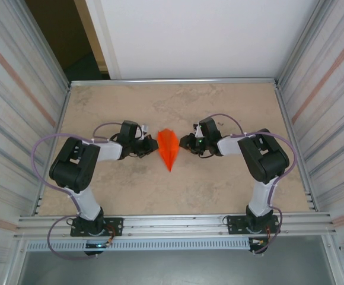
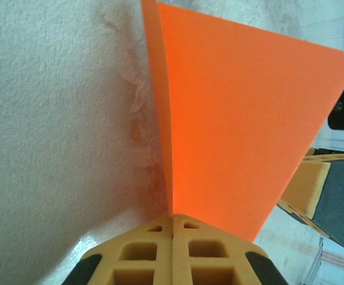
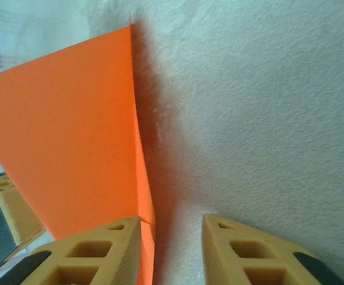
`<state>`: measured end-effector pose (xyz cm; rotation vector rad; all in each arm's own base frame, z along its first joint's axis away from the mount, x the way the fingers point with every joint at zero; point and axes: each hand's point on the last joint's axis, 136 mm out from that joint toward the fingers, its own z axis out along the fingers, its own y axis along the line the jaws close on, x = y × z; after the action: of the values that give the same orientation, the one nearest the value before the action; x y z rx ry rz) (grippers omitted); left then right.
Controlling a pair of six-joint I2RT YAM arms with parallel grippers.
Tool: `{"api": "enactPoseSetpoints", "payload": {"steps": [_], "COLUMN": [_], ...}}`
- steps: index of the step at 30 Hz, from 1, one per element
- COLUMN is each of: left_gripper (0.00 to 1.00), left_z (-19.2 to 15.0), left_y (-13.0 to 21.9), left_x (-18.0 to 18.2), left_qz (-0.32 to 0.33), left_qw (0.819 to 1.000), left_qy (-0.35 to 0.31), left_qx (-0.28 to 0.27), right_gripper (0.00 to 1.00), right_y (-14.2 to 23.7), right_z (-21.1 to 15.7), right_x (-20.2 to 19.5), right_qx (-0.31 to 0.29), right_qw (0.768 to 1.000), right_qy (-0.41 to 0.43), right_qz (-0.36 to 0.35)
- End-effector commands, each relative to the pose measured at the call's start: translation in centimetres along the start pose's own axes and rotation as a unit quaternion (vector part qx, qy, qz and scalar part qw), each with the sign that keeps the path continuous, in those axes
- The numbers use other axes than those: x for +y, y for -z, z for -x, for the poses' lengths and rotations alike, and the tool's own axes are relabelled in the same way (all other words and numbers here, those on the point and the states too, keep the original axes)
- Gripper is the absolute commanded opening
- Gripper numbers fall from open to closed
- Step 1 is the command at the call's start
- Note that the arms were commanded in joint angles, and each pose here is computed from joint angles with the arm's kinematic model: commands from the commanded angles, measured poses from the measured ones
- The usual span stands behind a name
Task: Fold a paper plane with a square sheet of paper (pick it up from the middle)
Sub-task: Turn over the paper plane at the center of the table, then move the paper plane to the center of the table.
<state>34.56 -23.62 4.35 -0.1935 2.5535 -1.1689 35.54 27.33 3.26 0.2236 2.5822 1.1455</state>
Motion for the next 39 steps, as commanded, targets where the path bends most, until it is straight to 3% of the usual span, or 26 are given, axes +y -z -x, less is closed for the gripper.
{"api": "enactPoseSetpoints", "payload": {"steps": [1,11,17,28,39], "left_gripper": [0.00,0.00,0.00,0.00,0.00], "left_z": [0.3,0.1,-0.1,-0.2,-0.2], "left_y": [-0.1,-0.2,-0.3,-0.4,-0.3], "left_x": [-0.4,-0.2,0.2,0.2,0.1], "left_qz": [-0.017,-0.013,-0.009,-0.010,-0.013], "left_qw": [1.000,1.000,1.000,1.000,1.000], "left_qy": [-0.003,-0.004,-0.002,-0.003,-0.003], "left_qx": [0.002,0.004,0.008,0.011,0.012], "right_gripper": [0.39,0.58,0.70,0.60,0.63], "right_y": [2.0,2.3,1.1,-1.1,-2.7], "right_z": [0.9,-4.0,-5.4,-6.3,-6.9], "right_x": [1.5,3.3,4.2,5.6,5.2], "right_qx": [-0.026,-0.018,-0.008,0.022,0.049], "right_qw": [0.999,0.974,0.970,0.969,0.964], "right_qy": [0.029,0.129,0.141,0.166,0.173], "right_qz": [-0.025,-0.186,-0.197,-0.180,-0.194]}}
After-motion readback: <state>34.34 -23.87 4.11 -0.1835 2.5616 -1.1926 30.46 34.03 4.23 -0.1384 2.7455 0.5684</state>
